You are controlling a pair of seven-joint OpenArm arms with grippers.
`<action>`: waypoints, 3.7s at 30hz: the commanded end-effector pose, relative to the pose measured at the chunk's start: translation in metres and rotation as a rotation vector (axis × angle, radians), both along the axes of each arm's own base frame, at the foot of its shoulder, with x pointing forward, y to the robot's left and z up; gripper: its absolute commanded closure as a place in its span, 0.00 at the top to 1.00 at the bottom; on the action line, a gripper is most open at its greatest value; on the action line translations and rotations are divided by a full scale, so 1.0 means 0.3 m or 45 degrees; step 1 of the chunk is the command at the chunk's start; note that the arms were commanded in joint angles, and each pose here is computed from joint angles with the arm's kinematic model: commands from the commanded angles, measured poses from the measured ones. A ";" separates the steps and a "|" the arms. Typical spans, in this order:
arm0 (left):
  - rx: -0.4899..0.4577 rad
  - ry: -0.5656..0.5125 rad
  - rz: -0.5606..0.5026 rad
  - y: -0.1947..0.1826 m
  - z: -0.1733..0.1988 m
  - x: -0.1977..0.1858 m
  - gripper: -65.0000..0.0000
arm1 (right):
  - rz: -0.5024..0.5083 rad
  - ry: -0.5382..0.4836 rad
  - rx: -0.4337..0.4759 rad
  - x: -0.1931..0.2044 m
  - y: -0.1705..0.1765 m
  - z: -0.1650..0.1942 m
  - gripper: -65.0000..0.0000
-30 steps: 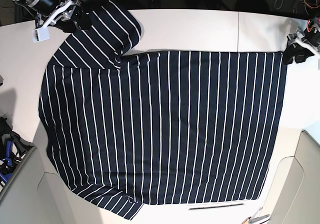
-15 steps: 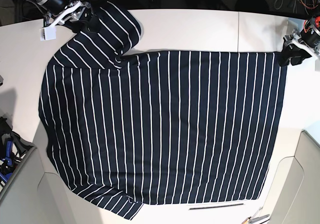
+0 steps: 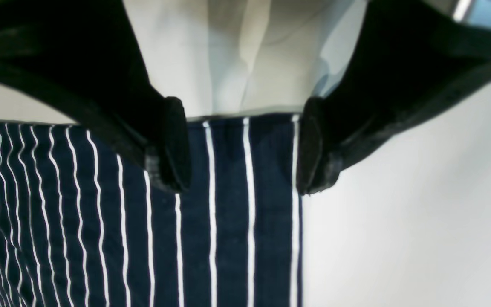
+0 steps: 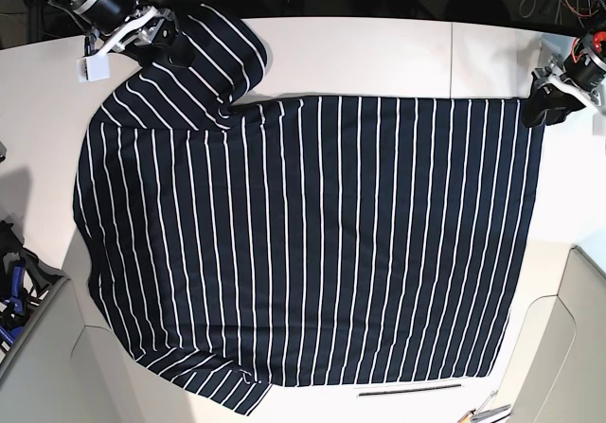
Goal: Fold the T-shirt properly
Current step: 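Grasp the shoulder corners and drag them toward the hem, then open both grippers and release the folded shoulder edge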
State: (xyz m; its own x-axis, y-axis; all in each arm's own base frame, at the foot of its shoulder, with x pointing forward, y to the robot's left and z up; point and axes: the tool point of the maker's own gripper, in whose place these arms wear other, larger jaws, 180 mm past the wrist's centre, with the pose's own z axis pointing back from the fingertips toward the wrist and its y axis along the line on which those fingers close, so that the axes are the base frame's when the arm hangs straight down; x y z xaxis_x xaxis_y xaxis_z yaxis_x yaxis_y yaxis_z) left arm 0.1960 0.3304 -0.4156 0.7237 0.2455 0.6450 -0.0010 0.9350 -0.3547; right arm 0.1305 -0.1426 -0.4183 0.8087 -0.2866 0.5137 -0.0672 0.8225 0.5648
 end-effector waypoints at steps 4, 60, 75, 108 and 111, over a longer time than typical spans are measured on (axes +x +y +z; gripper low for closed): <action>0.033 0.017 -0.023 0.010 -0.003 -0.010 0.26 | 0.001 -0.008 -0.008 0.005 -0.006 0.007 0.59; 0.214 -0.620 0.101 0.160 0.476 0.324 0.00 | 0.036 -0.526 -0.295 0.266 -0.118 0.429 0.00; 0.351 -0.666 -0.064 0.046 0.439 0.444 0.00 | -0.026 -0.533 -0.259 0.469 -0.213 0.361 0.00; 0.297 -0.647 0.248 0.238 0.372 0.686 0.00 | 0.130 -0.488 -0.210 0.924 -0.068 0.296 0.00; 0.307 -0.639 0.248 0.233 0.347 0.683 0.00 | 0.128 -0.462 -0.215 0.919 -0.074 0.272 0.00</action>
State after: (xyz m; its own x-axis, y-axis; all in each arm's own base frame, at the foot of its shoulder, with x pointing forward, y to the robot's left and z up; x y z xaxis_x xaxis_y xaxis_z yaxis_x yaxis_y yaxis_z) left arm 0.3913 0.3902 -0.3378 0.3419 0.1596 0.9261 -0.0674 0.9871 -0.1452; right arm 0.3930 -0.1605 -0.3573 0.6391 -0.0951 0.7632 -0.3035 0.8806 0.3639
